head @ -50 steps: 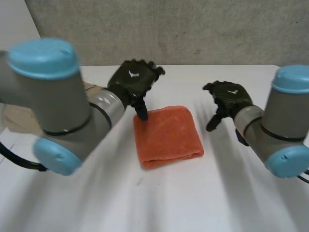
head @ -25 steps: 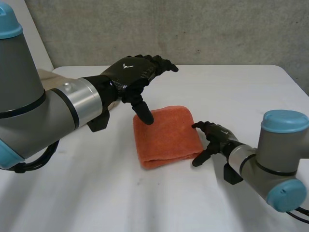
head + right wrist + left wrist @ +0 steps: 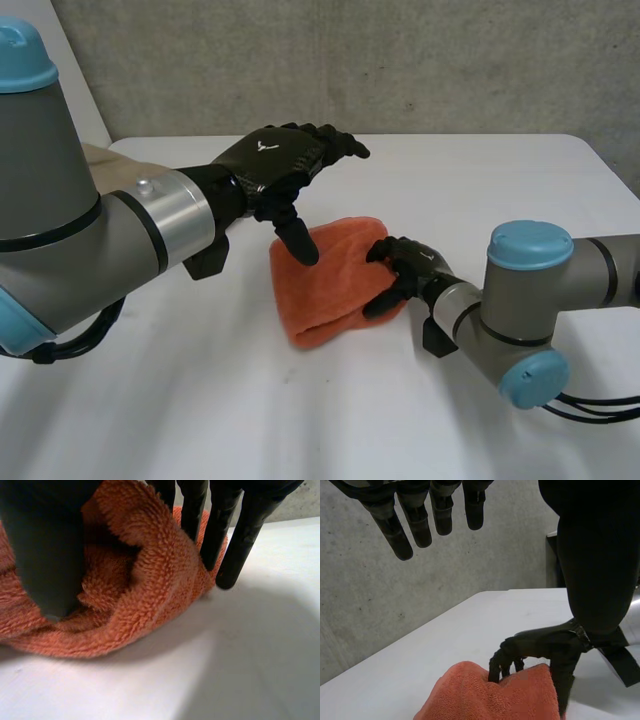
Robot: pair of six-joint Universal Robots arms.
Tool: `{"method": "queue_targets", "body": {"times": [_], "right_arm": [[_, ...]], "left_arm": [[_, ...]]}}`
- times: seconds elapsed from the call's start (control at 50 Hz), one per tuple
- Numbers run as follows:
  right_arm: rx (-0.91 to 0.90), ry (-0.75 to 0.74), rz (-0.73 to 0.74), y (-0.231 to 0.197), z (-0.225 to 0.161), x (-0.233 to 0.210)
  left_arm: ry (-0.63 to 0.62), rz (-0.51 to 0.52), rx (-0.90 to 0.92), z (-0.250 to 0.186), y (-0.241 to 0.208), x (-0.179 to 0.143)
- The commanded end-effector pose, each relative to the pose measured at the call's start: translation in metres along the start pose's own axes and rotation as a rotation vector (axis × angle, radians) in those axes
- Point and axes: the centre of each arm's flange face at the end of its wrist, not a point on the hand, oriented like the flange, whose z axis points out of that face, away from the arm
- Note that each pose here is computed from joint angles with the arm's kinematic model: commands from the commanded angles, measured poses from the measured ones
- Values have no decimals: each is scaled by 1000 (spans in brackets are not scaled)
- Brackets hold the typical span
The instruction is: Fold the laundry.
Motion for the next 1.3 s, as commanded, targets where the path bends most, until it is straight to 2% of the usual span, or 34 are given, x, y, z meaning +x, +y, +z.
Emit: {"method": "queue_targets", "body": {"times": [0.02, 0.12, 0.26, 0.36, 0.5, 0.6, 0.72, 0.82, 0.92, 1.18, 1.24, 1.3], "right_arm": [[19, 7, -7, -3, 15, 3], [42, 30, -24, -11, 18, 5], [98, 49, -131, -33, 26, 10], [178, 159, -201, -70, 37, 55], [272, 282, -204, -110, 51, 102], [298, 432, -189, -132, 62, 166], [339, 679, -218, -152, 55, 253], [373, 772, -227, -161, 42, 288], [431, 802, -239, -173, 28, 319], [385, 763, -338, -176, 19, 341], [311, 717, -389, -169, 21, 335], [196, 756, -485, -165, 19, 326]], "left_arm": [[1, -2, -2, 1, 1, 0], [-1, -4, -2, 1, 1, -1], [-1, -6, -2, 1, 1, -1], [-1, -8, -5, 1, 2, -1], [-1, -9, -7, 2, 3, -1], [-1, -10, -8, 2, 3, -1], [-2, -13, -11, 2, 4, -1], [-2, -15, -15, 2, 7, -1], [0, -14, -14, 4, 9, -1], [2, -22, -28, 7, 14, -1], [1, -22, -29, 8, 15, -2], [-1, -22, -29, 8, 15, -2]]}}
